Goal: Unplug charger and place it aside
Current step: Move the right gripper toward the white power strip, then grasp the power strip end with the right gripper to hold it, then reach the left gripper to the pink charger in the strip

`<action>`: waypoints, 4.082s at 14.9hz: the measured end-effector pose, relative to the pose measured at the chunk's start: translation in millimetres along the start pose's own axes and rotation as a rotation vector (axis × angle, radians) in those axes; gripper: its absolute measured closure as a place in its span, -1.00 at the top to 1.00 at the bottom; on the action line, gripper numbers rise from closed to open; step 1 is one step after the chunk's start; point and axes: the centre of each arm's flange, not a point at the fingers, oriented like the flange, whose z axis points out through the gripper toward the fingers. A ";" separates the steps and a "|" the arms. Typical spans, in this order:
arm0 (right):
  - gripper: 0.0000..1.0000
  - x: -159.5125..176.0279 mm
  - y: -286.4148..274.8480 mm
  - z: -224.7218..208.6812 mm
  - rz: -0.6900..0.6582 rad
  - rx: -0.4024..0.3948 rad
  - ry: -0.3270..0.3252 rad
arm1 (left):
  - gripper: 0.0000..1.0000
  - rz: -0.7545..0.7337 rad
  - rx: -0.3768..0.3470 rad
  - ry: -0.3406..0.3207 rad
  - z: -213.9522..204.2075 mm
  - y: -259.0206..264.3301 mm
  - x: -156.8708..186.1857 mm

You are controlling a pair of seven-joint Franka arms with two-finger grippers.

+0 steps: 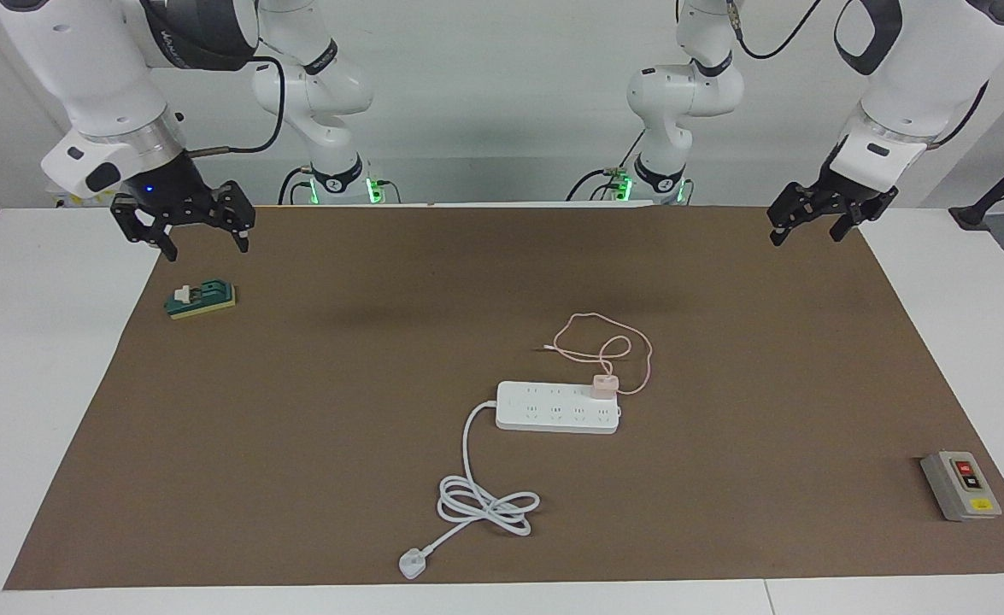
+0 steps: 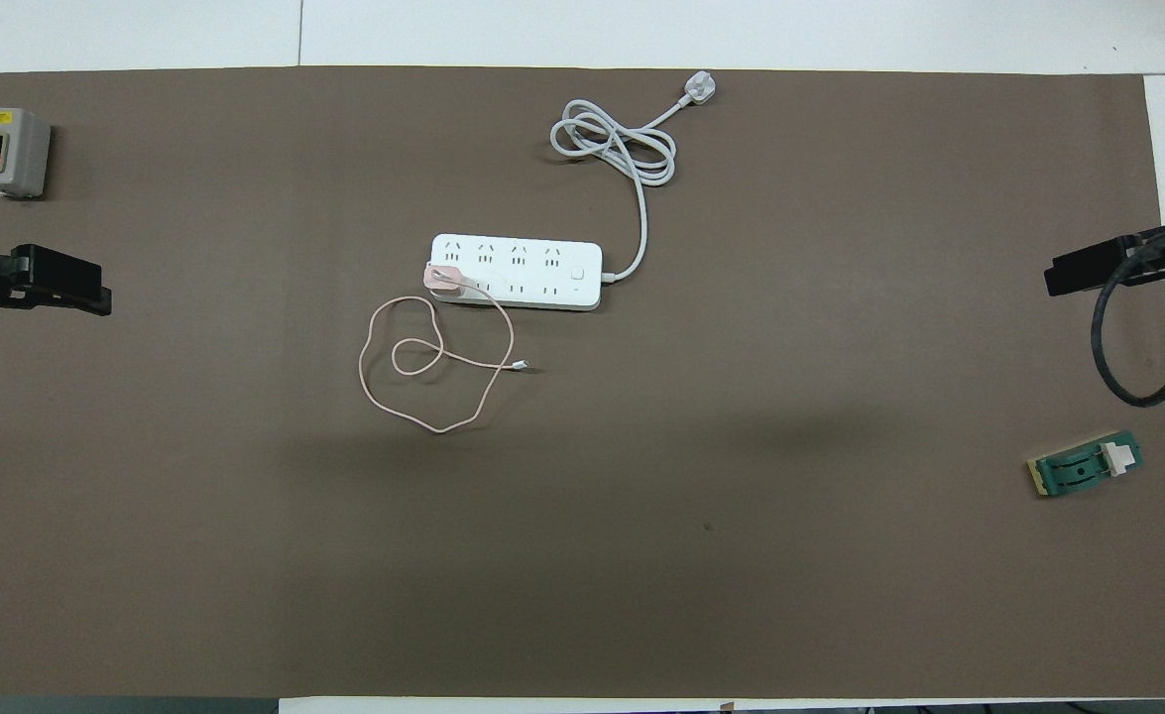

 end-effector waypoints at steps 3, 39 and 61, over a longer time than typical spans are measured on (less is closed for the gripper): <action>1.00 6.2 -27.8 -0.4 -0.131 0.029 0.013 | 1.00 0.000 0.000 -0.008 4.7 0.1 2.9; 1.00 105.3 -286.3 253.0 -1.194 0.227 0.502 | 1.00 -0.081 -0.050 -0.019 84.5 77.0 72.1; 1.00 123.0 -293.1 336.0 -1.182 0.255 0.493 | 1.00 -0.569 0.018 0.101 80.2 111.9 82.9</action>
